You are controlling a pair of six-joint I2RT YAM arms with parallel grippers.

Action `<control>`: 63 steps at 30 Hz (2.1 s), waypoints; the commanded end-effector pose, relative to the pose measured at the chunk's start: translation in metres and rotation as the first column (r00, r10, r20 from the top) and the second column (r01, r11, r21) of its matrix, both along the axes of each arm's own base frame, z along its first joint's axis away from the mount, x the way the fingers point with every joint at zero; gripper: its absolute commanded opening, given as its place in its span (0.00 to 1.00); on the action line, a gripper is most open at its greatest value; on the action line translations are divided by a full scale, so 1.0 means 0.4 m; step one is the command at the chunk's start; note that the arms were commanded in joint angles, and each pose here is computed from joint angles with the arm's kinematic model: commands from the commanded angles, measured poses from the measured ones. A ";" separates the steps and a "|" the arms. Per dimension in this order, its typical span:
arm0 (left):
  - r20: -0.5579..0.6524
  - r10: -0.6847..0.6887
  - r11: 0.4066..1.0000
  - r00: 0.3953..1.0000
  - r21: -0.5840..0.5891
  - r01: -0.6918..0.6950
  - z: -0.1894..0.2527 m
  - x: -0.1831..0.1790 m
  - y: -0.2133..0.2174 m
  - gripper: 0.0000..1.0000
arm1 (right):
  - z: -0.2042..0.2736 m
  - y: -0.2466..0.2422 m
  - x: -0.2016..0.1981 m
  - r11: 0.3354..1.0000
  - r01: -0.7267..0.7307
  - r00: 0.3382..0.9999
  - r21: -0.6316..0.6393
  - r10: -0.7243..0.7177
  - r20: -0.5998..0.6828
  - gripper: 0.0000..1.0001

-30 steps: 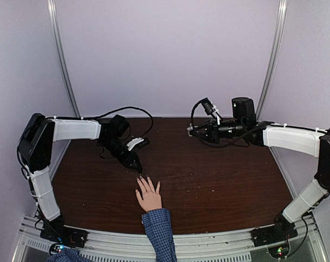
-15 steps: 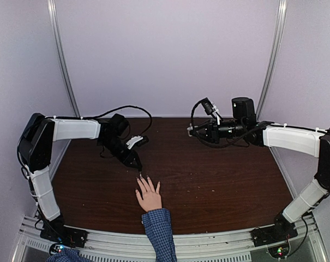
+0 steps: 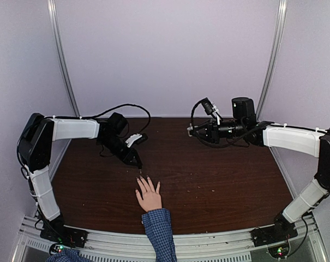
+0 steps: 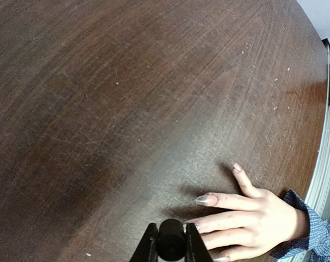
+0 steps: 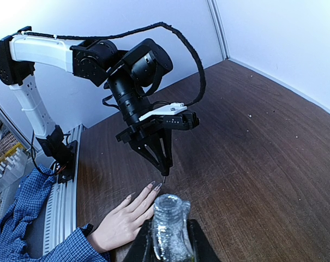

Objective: Paint the nails
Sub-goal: Paint the nail with the hand.

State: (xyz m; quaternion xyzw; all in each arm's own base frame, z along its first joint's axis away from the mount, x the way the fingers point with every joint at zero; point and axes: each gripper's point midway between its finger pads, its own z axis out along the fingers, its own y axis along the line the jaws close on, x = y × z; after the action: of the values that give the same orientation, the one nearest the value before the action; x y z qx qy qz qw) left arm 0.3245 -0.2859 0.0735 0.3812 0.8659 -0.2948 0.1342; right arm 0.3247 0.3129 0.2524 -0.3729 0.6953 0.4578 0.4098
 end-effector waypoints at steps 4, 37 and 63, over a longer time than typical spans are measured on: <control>0.027 -0.034 0.994 0.999 -0.101 0.037 0.053 -0.006 -0.026 0.00 | 0.007 -0.001 -0.001 1.000 -0.010 1.000 0.015 0.010 0.008 0.00; -0.033 -0.079 0.995 0.996 -0.062 0.077 0.023 -0.037 -0.025 0.00 | 0.001 -0.001 -0.001 1.000 -0.011 1.000 0.013 0.011 0.003 0.00; -0.030 -0.057 0.998 0.998 -0.030 0.056 -0.003 -0.024 -0.026 0.00 | 0.000 -0.001 -0.002 1.000 -0.010 1.000 0.012 0.010 0.004 0.00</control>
State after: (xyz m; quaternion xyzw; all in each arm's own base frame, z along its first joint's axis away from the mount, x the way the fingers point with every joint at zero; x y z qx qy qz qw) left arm 0.3044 -0.2895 0.0691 0.3944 0.8559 -0.3196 0.0989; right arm 0.3246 0.3130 0.2524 -0.3728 0.6953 0.4580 0.4097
